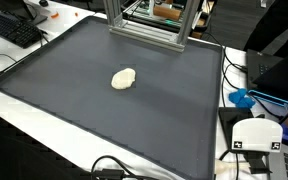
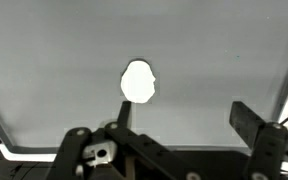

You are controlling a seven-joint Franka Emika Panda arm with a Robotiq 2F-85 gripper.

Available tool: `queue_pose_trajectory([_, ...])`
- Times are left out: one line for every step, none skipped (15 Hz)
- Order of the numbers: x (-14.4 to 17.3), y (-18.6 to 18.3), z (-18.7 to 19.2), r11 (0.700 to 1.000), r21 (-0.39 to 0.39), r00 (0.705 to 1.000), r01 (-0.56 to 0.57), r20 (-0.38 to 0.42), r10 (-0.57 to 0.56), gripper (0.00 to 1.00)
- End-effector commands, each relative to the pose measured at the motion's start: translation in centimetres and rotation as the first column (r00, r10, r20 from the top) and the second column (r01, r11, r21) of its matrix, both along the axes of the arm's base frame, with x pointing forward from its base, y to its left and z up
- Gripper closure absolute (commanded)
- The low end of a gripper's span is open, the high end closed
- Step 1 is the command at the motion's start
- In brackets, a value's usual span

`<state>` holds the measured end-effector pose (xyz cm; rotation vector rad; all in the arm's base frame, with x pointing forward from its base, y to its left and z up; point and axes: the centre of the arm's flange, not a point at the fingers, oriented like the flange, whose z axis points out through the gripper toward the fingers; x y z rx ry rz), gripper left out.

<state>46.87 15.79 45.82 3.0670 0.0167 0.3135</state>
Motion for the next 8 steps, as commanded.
queue_pose_trajectory([1.85,0.49,-1.22,0.999,-0.021,0.999,0.038,-0.006,-0.038,0.00])
queue_pose_trajectory([2.04,0.53,-1.42,0.999,-0.023,0.999,0.035,-0.008,-0.035,0.00])
queue_pose_trajectory([1.15,0.20,-0.94,1.000,-0.007,1.000,0.020,-0.013,-0.020,0.00])
queue_pose_trajectory([1.36,0.25,-1.11,1.000,-0.006,1.000,0.021,-0.016,-0.021,0.00])
queue_pose_trajectory([1.41,0.24,-1.14,1.000,-0.006,1.000,0.021,-0.017,-0.021,0.00])
queue_pose_trajectory([1.41,0.23,-1.10,1.000,-0.006,1.000,0.021,-0.016,-0.021,0.00])
queue_pose_trajectory([1.39,0.25,-1.04,1.000,-0.006,1.000,0.021,-0.015,-0.021,0.00])
queue_pose_trajectory([1.39,0.25,-1.03,1.000,-0.006,1.000,0.021,-0.014,-0.021,0.00])
